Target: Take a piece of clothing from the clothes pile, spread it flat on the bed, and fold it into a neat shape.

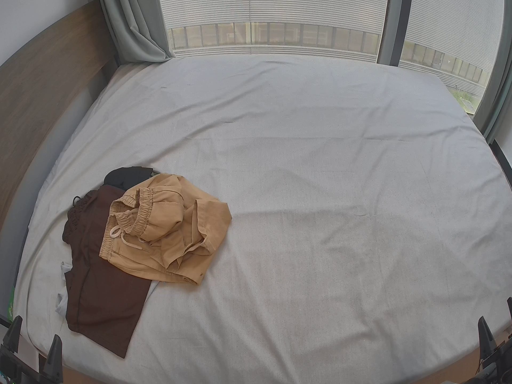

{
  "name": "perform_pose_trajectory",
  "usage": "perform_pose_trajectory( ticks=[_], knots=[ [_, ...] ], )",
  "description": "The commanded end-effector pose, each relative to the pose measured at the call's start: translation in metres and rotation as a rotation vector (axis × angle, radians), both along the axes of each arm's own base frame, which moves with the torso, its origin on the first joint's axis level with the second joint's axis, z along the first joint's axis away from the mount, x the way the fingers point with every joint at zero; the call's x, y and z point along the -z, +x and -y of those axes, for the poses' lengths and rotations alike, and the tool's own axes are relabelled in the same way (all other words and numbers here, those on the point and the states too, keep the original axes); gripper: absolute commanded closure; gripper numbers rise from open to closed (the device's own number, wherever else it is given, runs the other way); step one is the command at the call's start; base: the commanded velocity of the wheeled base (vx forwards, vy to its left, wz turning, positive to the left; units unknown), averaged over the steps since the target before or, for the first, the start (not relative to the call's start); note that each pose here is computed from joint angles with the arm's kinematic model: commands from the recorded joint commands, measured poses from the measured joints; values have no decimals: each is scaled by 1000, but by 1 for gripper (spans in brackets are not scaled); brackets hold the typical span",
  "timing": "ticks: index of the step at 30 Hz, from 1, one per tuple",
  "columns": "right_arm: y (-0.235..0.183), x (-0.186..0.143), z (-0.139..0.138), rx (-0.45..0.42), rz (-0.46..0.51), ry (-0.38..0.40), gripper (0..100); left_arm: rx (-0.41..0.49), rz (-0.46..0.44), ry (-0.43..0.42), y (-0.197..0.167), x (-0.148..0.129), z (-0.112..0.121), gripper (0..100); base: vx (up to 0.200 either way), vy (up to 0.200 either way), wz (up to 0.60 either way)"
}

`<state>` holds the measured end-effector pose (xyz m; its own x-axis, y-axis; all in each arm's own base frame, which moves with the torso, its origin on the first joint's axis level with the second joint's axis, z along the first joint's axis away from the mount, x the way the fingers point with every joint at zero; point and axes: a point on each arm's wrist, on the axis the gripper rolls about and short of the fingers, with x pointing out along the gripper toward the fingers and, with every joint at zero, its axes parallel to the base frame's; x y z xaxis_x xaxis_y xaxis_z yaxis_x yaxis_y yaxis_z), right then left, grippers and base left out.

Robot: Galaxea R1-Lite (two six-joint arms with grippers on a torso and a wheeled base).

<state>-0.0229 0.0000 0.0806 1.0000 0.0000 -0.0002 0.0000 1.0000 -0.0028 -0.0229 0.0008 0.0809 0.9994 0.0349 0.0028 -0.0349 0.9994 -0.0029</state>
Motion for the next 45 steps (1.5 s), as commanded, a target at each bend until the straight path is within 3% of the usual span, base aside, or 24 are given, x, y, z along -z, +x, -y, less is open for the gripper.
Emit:
perform_pose_trajectory(
  ticks=[1,35,37,40,45],
  knots=[
    [1,5,0,0,-7,0,0,0,-1,0,0,5,0,0,0,0,0],
    [1,5,0,2,-9,1,0,-7,10,-2,0,4,0,0,0,0,0],
    [1,5,0,0,-11,1,0,-6,125,-13,-10,-35,0,0,0,0,0],
    [1,5,0,2,-11,0,0,-1,157,-17,-15,-67,0,0,0,0,0],
    [1,5,0,0,-7,1,0,7,93,-17,-8,-55,0,0,0,0,0]
  ],
)
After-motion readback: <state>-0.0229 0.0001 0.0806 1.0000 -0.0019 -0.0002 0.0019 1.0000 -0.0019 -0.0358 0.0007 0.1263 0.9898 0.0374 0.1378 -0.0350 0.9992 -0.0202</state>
